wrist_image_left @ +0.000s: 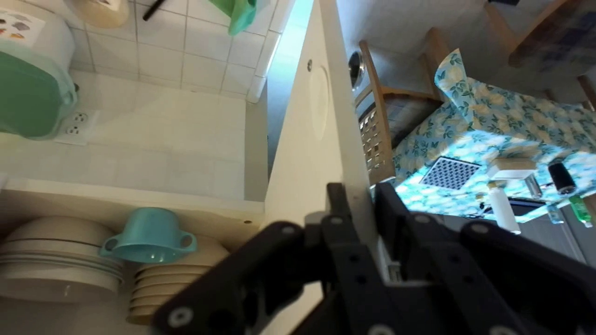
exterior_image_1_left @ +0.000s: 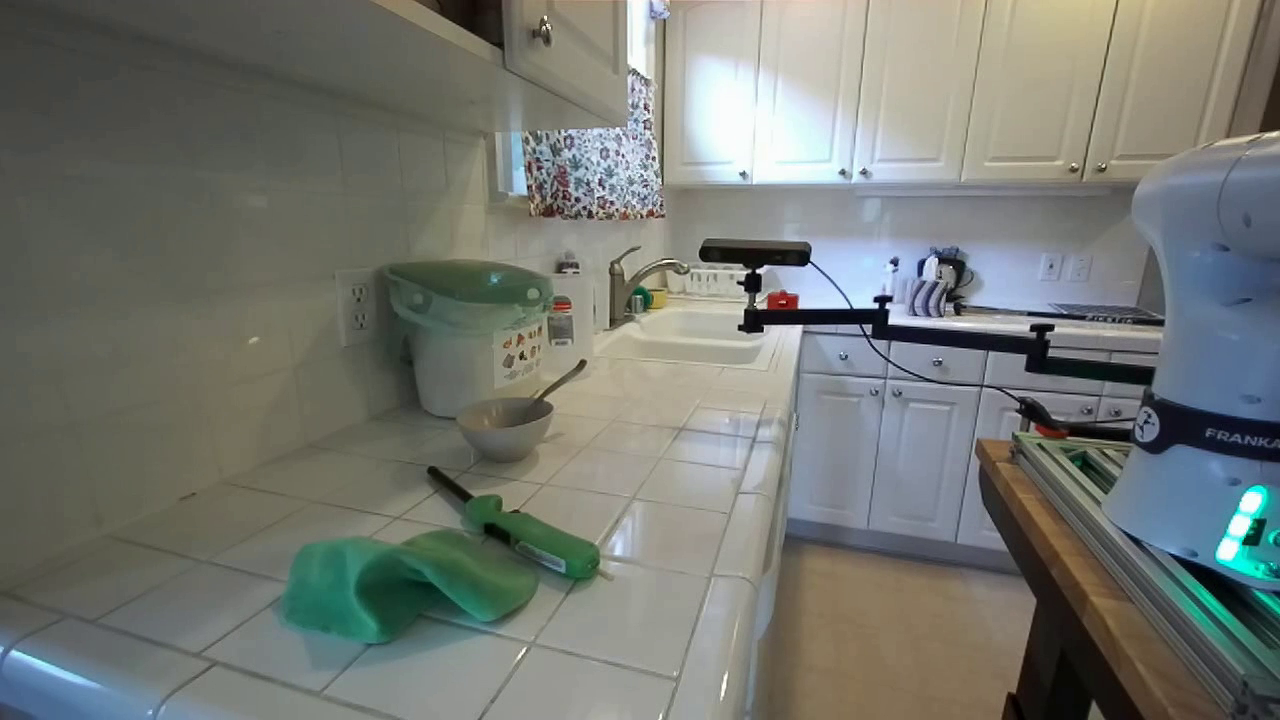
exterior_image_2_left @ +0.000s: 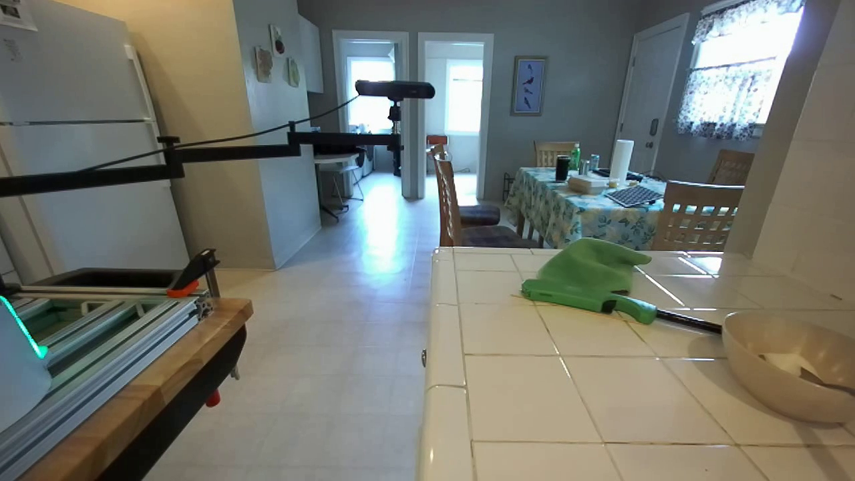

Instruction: Put the blue object inside the top cupboard

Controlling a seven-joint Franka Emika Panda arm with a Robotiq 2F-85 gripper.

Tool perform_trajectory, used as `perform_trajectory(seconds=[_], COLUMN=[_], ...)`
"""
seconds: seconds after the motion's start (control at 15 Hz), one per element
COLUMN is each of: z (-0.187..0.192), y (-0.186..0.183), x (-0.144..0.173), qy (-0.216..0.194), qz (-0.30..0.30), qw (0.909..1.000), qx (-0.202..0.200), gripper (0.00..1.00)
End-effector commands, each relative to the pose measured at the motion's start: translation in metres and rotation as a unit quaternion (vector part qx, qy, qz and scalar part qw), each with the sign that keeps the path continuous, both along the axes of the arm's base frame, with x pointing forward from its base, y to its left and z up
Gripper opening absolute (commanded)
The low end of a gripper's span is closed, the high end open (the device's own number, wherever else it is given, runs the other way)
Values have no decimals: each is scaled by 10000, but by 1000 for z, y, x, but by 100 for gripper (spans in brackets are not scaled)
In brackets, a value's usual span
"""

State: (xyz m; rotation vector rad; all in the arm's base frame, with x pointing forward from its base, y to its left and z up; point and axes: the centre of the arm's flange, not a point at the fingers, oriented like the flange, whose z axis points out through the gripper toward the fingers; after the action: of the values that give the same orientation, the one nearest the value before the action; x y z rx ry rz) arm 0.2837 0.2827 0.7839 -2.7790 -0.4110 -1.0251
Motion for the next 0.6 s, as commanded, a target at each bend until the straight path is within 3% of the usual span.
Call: perform_trajectory(seconds=[0.0, 0.53], z=[1, 4], y=[-20, -52], x=[18, 40], qy=[-209, -129], qz=[-427, -926], qw=[9989, 9955], qx=[-39, -170], gripper=[5, 5])
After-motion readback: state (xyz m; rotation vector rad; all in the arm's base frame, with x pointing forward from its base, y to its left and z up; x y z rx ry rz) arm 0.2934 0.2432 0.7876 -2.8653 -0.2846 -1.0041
